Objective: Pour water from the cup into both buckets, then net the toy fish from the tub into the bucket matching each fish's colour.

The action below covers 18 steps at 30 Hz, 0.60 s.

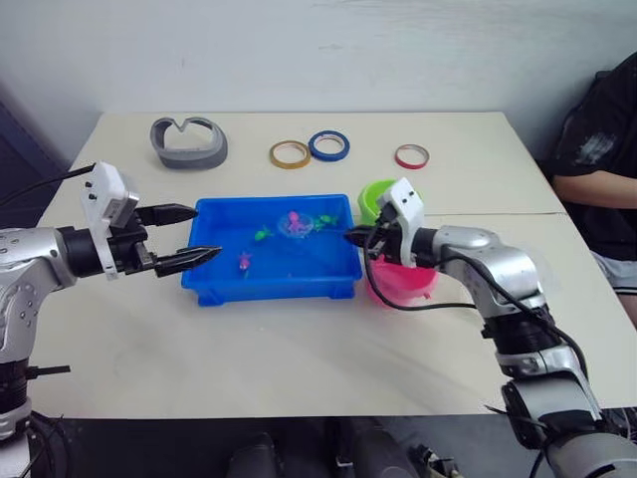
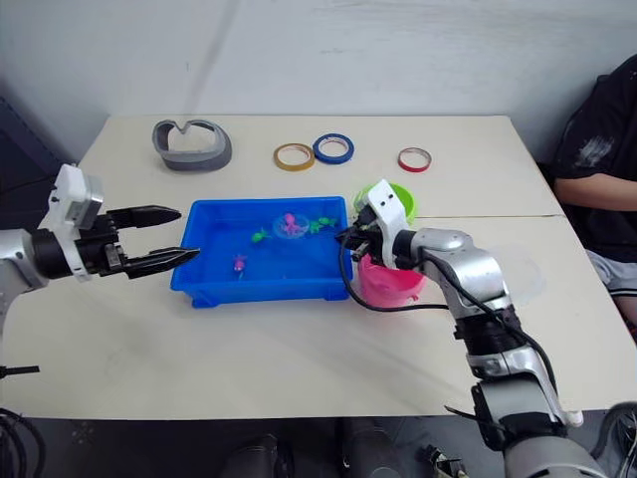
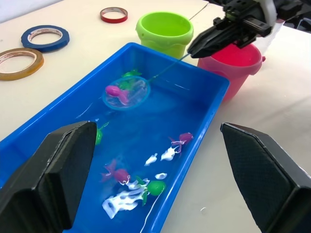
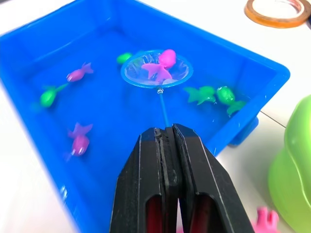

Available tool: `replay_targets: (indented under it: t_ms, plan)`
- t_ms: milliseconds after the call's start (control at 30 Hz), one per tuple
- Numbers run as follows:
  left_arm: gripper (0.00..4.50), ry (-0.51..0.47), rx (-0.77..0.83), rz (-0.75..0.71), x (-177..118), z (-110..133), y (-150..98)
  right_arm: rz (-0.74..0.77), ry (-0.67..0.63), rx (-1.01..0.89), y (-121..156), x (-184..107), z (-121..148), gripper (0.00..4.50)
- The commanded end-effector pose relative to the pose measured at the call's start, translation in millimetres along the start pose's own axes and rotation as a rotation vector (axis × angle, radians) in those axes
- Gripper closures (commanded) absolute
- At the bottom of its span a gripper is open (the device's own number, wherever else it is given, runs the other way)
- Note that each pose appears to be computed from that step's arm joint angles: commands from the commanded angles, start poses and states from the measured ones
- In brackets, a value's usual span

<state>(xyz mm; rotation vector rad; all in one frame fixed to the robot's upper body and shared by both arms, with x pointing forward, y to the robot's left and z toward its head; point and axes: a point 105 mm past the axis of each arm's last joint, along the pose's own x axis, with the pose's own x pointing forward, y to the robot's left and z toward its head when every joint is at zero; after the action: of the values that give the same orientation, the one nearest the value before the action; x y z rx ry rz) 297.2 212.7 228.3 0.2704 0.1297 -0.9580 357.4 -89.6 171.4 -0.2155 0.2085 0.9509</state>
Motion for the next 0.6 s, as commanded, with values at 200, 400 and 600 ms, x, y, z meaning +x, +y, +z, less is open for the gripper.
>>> replay_targets:
  t_ms: [200,400,600]
  plan:
    - [0.03,-0.103,0.015,-0.228,29.6,28.4,-19.1,-0.040,-0.144,-0.218,16.4,-61.9,28.7,4.50]
    - [0.03,-0.137,0.068,-0.361,54.9,41.3,-29.6,-0.173,-0.158,-0.258,17.3,-124.7,29.5,4.50]
    - [0.03,-0.157,0.097,-0.471,78.6,45.7,-34.9,-0.320,-0.050,-0.320,17.3,-174.7,10.2,4.50]
